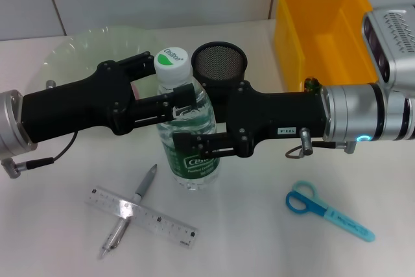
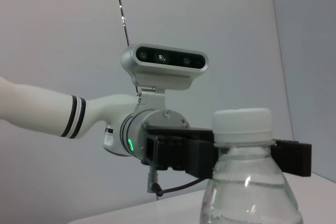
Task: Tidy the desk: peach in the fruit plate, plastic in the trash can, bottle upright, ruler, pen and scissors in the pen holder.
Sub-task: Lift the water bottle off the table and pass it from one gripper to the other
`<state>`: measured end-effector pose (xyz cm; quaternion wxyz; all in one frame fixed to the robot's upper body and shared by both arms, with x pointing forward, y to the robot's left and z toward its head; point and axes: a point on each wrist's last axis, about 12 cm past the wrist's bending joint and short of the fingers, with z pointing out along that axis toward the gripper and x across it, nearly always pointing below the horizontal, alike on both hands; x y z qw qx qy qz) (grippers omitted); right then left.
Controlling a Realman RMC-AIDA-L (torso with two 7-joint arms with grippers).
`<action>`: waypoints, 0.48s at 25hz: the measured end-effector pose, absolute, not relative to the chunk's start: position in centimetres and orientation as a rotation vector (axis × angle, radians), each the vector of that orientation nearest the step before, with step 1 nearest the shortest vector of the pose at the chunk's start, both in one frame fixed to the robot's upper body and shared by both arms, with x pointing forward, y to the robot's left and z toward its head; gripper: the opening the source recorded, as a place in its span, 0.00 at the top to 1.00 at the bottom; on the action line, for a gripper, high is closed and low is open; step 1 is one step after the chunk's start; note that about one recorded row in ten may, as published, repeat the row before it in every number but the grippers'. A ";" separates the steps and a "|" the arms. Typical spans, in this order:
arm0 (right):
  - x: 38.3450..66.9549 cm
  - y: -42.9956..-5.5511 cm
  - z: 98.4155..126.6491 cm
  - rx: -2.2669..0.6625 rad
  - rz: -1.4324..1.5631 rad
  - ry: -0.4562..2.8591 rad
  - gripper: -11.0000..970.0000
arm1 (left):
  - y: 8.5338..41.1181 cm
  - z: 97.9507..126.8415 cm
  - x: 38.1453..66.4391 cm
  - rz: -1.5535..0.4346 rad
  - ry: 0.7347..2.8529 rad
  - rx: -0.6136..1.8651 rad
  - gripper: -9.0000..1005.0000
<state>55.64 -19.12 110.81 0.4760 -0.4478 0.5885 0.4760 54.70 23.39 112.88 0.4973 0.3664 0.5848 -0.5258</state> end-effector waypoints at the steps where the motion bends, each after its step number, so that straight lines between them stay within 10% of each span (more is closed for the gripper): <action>1: 55.6 -19.1 110.8 -1.094 1.164 1.438 0.23 | 23.4 112.9 54.7 -1.273 1.417 0.888 0.23; 12: 55.7 -19.0 110.9 -1.098 1.165 1.435 0.23 | 23.3 112.8 54.7 -1.277 1.415 0.878 0.23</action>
